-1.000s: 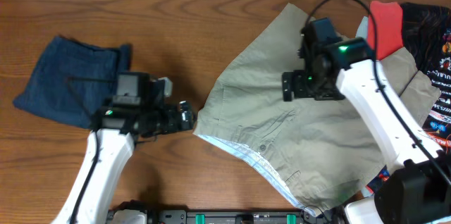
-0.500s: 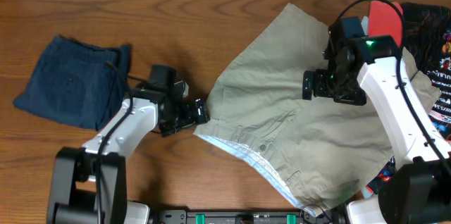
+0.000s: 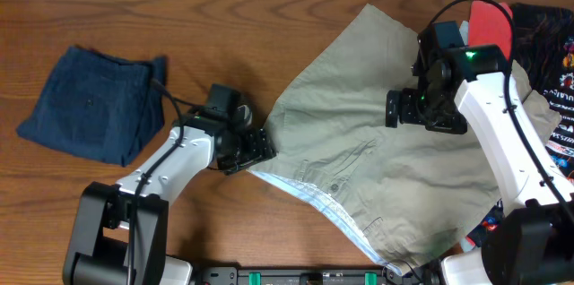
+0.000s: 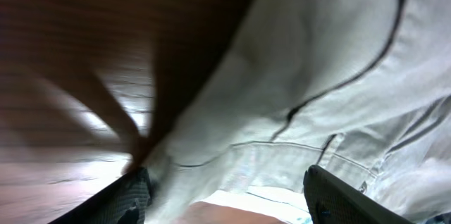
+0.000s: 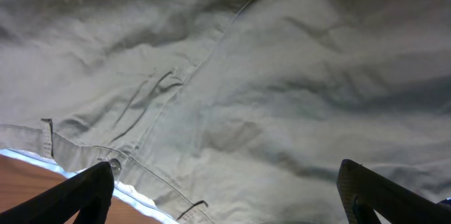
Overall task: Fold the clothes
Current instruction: 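Grasp the shorts' left edge with the left gripper and spread it leftward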
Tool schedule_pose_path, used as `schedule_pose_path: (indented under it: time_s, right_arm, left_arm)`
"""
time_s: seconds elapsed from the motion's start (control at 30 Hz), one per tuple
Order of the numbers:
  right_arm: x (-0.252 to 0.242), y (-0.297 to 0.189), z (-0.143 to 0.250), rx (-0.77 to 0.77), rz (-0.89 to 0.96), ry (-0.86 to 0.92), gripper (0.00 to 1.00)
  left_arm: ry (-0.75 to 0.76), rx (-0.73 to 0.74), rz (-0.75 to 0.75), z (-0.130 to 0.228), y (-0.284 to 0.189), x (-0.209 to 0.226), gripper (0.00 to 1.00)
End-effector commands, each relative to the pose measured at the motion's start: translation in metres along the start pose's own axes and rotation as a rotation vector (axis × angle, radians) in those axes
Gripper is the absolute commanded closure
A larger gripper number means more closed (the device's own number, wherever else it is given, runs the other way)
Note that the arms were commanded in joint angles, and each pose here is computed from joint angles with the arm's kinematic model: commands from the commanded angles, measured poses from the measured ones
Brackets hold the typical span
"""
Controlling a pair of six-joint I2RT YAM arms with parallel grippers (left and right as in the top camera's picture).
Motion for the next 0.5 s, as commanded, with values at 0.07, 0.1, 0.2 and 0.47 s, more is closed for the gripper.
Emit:
schedule_pose_path:
  time_s: [0.07, 0.1, 0.2, 0.47]
  right_arm:
    - [-0.0031, -0.0083, -0.0004, -0.022, 0.004, -0.001, 0.01]
    - [-0.0032, -0.0083, 0.0000, -0.020, 0.005, 0.000, 0.01]
    - [-0.0036, -0.0082, 0.0010, -0.015, 0.007, 0.000, 0.01]
    - [-0.0050, -0.0083, 0.0046, 0.002, 0.014, 0.001, 0.01]
  left_arm:
    - [-0.023, 0.015, 0.002, 0.0035, 0.0057, -0.0021, 0.28]
    - [-0.022, 0.014, 0.002, 0.0034, 0.0056, -0.0022, 0.29]
    - [-0.022, 0.014, -0.003, 0.0035, 0.0057, -0.0015, 0.29]
    - [-0.043, 0.019, -0.043, 0.0027, 0.0119, 0.0062, 0.28]
Point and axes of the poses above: each gripper's point midway between its finger pads, its own y axis out along the fingers, its own x axis along the line the jaws close on, z = x × y, the point moved 4 cm from there along -y, back along the fingers, and after that the axes turned 6 degrees about y, right-handed, at the moved point
